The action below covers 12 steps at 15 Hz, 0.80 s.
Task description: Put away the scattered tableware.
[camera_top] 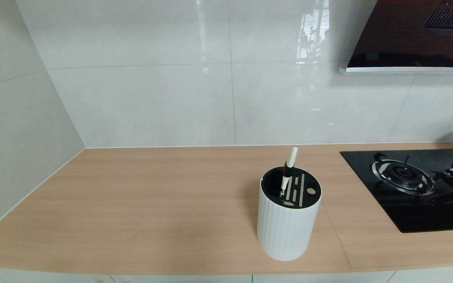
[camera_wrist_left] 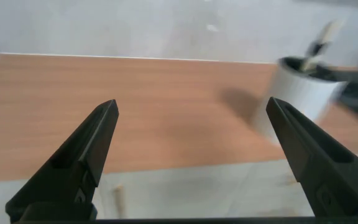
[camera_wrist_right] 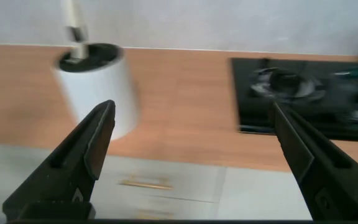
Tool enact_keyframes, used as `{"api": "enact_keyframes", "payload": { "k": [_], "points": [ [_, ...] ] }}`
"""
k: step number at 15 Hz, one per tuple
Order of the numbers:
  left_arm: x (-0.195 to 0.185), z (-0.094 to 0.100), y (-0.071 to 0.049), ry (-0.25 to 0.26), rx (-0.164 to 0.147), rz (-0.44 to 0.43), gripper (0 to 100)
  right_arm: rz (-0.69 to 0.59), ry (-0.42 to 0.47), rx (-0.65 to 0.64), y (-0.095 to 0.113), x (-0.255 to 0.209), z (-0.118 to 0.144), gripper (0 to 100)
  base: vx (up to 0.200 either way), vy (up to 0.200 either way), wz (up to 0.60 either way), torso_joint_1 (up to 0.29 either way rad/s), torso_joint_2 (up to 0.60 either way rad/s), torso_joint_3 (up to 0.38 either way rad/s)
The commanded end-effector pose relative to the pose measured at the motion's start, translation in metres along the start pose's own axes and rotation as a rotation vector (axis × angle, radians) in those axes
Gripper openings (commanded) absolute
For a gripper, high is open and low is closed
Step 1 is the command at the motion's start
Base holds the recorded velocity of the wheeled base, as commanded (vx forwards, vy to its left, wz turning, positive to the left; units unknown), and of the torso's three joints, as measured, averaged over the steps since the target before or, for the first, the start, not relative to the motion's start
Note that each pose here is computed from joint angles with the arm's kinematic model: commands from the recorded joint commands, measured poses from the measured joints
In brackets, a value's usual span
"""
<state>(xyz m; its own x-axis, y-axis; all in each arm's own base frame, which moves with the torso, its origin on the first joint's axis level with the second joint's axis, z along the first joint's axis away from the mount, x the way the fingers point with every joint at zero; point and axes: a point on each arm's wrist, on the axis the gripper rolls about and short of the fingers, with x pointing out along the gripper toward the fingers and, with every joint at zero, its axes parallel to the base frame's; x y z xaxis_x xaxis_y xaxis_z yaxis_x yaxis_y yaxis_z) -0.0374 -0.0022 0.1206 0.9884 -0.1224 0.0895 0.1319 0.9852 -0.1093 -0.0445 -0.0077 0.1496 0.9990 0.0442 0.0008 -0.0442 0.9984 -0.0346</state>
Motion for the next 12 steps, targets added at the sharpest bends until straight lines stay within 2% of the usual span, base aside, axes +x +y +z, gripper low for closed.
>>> {"api": "enact_keyframes", "payload": {
  "k": [1,2,3,4,5,7,8,9,11,12],
  "points": [
    [0.003,-0.018,0.005,-0.009,0.032,0.129,100,-0.164,0.037,-0.010,-0.002,0.007,-0.017,100,0.000,0.000,0.00,0.000,0.00,0.000],
    [0.006,-0.026,0.007,0.004,0.054,0.153,100,-0.189,0.040,-0.011,-0.002,0.009,-0.020,100,0.000,0.000,0.00,0.000,0.00,0.000],
    [0.010,-0.040,0.010,0.022,0.094,0.203,100,-0.229,0.016,-0.011,-0.001,0.012,-0.024,100,0.000,0.000,0.00,0.000,0.00,0.000],
    [0.010,-0.041,0.010,0.036,0.071,0.206,100,-0.288,-0.019,-0.025,0.001,0.010,-0.030,100,0.000,0.000,0.00,0.000,0.00,0.000],
    [0.010,-0.041,0.010,0.038,0.077,0.205,100,-0.276,-0.040,-0.072,0.004,0.007,-0.041,100,0.000,0.000,0.00,0.000,0.00,0.000],
    [0.010,-0.043,0.011,0.053,0.096,0.204,100,-0.256,0.011,-0.082,0.005,0.015,-0.060,100,0.000,0.000,0.00,0.000,0.00,0.000],
    [0.010,-0.043,0.010,0.059,0.118,0.168,100,-0.251,-0.026,-0.071,0.005,0.020,-0.067,100,0.000,0.000,0.00,0.000,0.00,0.000],
    [0.010,-0.044,0.009,0.071,0.160,0.112,100,-0.234,-0.054,-0.050,0.005,0.021,-0.067,100,0.000,0.000,0.00,0.000,0.00,0.000],
    [0.010,-0.044,0.008,0.071,0.154,0.103,100,-0.138,-0.052,0.016,0.007,0.022,-0.068,100,0.000,0.000,0.00,0.000,0.00,0.000],
    [0.010,-0.043,0.008,0.066,0.122,0.105,100,-0.105,-0.054,0.029,0.008,0.022,-0.068,100,0.000,0.000,0.00,0.000,0.00,0.000]
  ]
}}
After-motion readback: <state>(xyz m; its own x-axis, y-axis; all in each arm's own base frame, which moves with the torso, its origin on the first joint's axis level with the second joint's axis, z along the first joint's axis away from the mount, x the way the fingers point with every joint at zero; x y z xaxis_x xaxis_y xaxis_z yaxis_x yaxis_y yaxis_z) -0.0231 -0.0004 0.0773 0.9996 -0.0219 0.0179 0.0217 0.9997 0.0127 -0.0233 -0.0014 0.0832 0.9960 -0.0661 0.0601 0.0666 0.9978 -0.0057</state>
